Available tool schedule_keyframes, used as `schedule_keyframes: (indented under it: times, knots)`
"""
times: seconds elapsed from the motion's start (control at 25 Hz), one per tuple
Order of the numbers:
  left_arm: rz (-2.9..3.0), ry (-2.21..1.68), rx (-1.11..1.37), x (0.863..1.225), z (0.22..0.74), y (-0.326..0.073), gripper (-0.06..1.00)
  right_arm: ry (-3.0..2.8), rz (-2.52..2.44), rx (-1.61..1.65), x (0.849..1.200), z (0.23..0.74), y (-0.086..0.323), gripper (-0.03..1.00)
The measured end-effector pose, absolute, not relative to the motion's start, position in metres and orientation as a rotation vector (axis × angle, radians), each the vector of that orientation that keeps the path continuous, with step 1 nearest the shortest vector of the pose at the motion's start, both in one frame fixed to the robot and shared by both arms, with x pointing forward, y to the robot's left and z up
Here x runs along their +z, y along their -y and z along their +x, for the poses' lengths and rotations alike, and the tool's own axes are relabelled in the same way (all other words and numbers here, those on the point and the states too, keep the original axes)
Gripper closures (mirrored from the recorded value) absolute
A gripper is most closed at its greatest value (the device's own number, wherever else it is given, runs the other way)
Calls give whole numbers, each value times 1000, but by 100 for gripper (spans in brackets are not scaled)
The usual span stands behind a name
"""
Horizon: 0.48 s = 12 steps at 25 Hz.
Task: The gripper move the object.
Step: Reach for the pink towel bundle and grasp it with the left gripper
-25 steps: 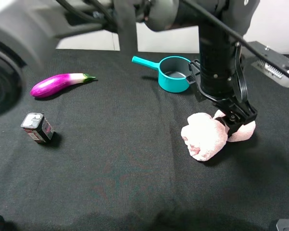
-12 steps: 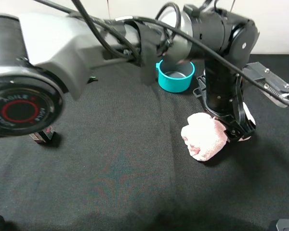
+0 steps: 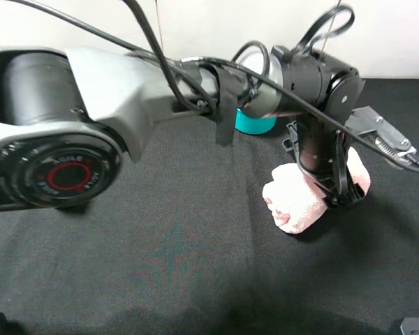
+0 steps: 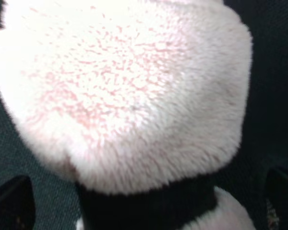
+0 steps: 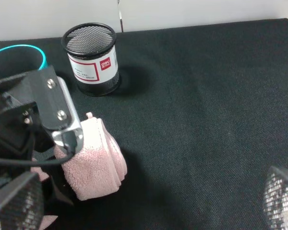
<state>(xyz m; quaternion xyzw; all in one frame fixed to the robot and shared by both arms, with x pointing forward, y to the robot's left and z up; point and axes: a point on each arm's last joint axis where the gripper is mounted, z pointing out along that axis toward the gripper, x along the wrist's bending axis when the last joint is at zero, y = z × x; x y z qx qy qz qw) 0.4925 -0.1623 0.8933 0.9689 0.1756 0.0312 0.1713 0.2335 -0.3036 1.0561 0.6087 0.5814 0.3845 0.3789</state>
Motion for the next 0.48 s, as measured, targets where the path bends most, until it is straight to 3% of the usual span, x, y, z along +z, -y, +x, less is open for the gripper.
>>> schedule_keyframes:
  times: [0.48]
  knots:
    - [2797,-507,67,867,492,162,2,-1487,1556,987,1056,234,303,27]
